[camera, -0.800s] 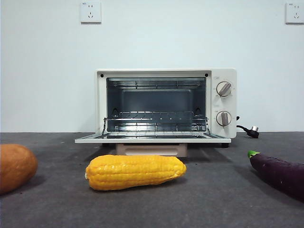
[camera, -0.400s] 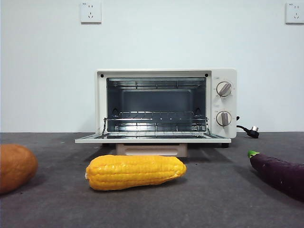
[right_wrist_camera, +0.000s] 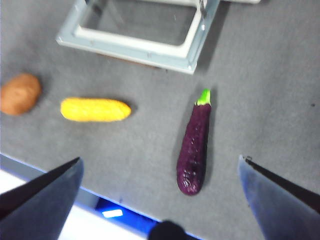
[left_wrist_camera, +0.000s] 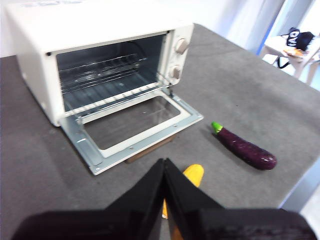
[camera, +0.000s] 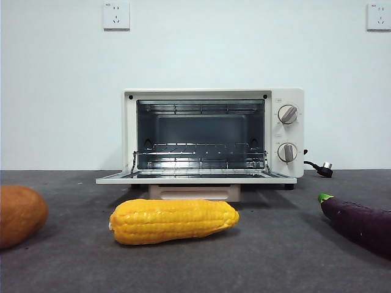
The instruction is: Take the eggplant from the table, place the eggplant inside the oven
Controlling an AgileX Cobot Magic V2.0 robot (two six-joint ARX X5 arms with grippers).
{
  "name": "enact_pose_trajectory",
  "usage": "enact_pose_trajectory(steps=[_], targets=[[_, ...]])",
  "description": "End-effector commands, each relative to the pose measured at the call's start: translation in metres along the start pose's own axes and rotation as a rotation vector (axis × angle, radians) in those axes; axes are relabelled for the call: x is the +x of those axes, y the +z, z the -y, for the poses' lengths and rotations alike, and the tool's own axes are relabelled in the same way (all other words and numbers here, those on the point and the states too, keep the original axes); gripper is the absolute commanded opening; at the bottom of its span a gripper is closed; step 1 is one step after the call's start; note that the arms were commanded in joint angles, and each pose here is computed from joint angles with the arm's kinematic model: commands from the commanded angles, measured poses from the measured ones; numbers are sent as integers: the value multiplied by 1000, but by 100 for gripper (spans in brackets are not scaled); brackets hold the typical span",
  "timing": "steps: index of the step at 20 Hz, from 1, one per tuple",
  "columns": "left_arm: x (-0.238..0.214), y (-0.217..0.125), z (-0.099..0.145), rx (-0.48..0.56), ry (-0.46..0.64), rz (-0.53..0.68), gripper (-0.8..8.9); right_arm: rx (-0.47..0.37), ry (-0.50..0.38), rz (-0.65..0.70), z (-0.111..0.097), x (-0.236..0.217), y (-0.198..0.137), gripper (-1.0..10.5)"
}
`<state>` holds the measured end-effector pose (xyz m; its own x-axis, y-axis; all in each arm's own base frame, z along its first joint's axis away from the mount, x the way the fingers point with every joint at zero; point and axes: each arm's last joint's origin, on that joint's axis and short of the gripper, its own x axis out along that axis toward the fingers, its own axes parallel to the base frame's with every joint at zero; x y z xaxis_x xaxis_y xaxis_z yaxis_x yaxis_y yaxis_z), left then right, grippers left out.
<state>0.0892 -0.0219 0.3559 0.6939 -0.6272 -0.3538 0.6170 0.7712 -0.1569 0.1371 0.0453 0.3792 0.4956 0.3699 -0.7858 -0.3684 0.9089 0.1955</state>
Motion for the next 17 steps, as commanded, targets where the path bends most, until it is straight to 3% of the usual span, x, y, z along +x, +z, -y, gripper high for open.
enact_pose_trajectory(steps=[1,4,10,17], targets=[[0,-1,0,0,-7,5,-6,-11,-19,-82,1,18,1,596],[0,-1,0,2,-6,5,-6,-9,-12,-158,2,44,-1,595],[0,-1,0,4,-7,4,-6,81,-13,-268,12,114,-38,595],[0,-2,0,0,-8,-1,-6,140,-31,-358,22,160,-71,595]])
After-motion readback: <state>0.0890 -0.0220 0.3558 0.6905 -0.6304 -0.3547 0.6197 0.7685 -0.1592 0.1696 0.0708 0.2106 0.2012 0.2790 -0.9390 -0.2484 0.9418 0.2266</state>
